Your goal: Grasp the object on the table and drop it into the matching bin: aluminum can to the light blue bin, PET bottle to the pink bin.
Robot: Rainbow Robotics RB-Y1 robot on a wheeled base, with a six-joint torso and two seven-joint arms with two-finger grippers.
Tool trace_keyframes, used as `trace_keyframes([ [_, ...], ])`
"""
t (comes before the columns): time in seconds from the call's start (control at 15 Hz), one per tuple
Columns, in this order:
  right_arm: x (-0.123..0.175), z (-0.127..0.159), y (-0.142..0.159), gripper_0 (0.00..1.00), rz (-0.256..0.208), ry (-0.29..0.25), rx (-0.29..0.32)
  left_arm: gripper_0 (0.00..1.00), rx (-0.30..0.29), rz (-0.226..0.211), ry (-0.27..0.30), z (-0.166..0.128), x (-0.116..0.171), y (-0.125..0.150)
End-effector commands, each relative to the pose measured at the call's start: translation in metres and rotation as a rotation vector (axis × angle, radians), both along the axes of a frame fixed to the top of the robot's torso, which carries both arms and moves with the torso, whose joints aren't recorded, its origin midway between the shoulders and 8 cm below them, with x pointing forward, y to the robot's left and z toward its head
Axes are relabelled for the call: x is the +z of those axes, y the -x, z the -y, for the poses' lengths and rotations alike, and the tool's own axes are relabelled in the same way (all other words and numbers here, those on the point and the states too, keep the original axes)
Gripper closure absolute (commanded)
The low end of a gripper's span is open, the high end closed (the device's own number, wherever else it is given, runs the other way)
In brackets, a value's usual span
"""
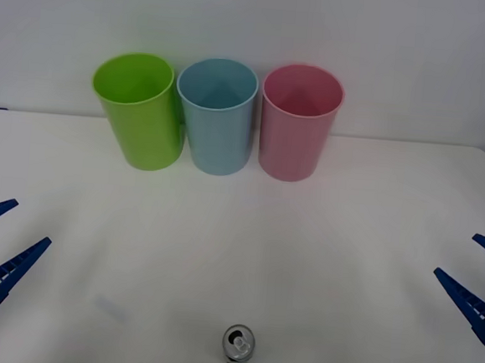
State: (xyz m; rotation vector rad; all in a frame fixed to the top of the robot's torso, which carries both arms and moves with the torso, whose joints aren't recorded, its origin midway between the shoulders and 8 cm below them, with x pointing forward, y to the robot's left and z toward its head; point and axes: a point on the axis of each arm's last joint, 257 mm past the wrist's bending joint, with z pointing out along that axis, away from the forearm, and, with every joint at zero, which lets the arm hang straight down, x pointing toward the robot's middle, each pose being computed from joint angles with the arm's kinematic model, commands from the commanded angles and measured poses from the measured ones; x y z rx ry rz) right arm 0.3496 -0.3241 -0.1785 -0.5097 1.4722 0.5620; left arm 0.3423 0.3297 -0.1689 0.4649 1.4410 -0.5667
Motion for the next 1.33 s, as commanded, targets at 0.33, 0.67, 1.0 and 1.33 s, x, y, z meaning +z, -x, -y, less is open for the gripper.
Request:
trace_keyframes([
  [0.33, -0.037, -0.042, -0.006, 0.00, -0.057, 0.035, 0.113, 0.00, 0.000, 0.000, 0.000, 0.000, 0.000, 0.000],
  [0.67, -0.067, -0.077, -0.006, 0.00, -0.090, 0.094, 0.237, 0.00, 0.000, 0.000, 0.000, 0.000, 0.000, 0.000],
  [1.0, -0.094, -0.104, 0.003, 0.00, -0.119, 0.135, 0.402, 0.00, 0.000, 0.000, 0.000, 0.000, 0.000, 0.000],
  [1.33, -0.104, -0.138, 0.021, 0.00, -0.103, 0.166, 0.541, 0.00, 0.000, 0.000, 0.000, 0.000, 0.000, 0.000],
])
